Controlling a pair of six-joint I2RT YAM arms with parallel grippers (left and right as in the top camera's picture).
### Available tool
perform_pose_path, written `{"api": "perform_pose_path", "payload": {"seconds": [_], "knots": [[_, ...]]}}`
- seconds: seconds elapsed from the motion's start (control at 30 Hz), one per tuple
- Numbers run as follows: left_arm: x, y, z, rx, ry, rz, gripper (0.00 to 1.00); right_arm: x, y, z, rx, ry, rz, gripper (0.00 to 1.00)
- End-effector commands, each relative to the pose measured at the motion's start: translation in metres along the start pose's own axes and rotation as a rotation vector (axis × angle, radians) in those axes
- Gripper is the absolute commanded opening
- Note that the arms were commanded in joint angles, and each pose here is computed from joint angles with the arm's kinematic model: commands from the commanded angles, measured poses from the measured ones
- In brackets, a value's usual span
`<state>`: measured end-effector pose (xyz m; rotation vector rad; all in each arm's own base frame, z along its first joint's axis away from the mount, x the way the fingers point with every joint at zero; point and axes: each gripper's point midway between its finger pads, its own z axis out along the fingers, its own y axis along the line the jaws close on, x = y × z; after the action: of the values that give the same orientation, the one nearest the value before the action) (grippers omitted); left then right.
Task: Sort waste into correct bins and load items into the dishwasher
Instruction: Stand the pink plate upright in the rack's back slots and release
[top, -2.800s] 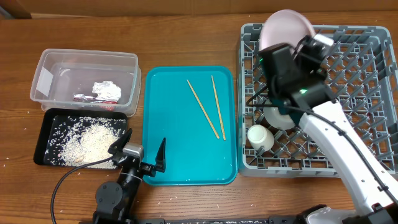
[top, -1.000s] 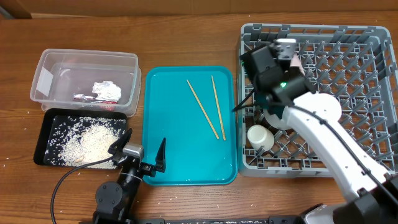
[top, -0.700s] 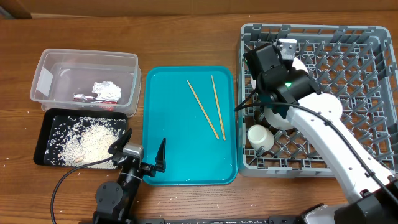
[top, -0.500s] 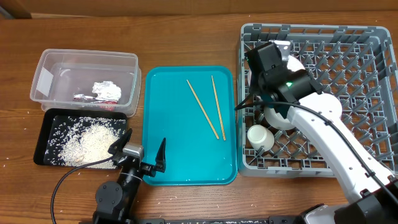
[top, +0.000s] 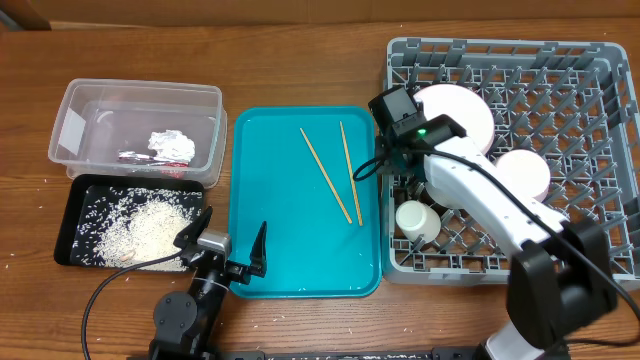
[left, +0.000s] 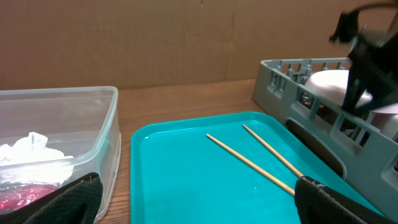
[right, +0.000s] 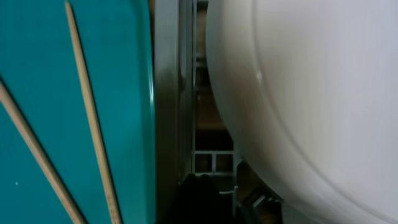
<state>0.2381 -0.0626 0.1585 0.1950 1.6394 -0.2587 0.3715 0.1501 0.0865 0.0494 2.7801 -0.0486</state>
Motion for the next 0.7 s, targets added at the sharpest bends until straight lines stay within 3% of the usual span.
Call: {"api": "perform_pose_path", "payload": {"seconds": [0.0,0.2,0.4,0.67], "knots": [[0.001,0.004,0.000,-0.017,-0.004,0.021,1.00,0.001,-0.017,0.016,0.130,-0.019,0.027,0.04],[0.001,0.004,0.000,-0.017,-0.004,0.021,1.00,-0.012,-0.020,0.014,0.153,-0.076,0.041,0.04],[0.001,0.004,0.000,-0.017,-0.004,0.021,1.00,-0.052,-0.072,-0.001,0.349,-0.244,0.129,0.04],[0.001,0.004,0.000,-0.017,-0.004,0.021,1.00,-0.076,-0.091,-0.047,0.299,-0.307,0.190,0.07]]}}
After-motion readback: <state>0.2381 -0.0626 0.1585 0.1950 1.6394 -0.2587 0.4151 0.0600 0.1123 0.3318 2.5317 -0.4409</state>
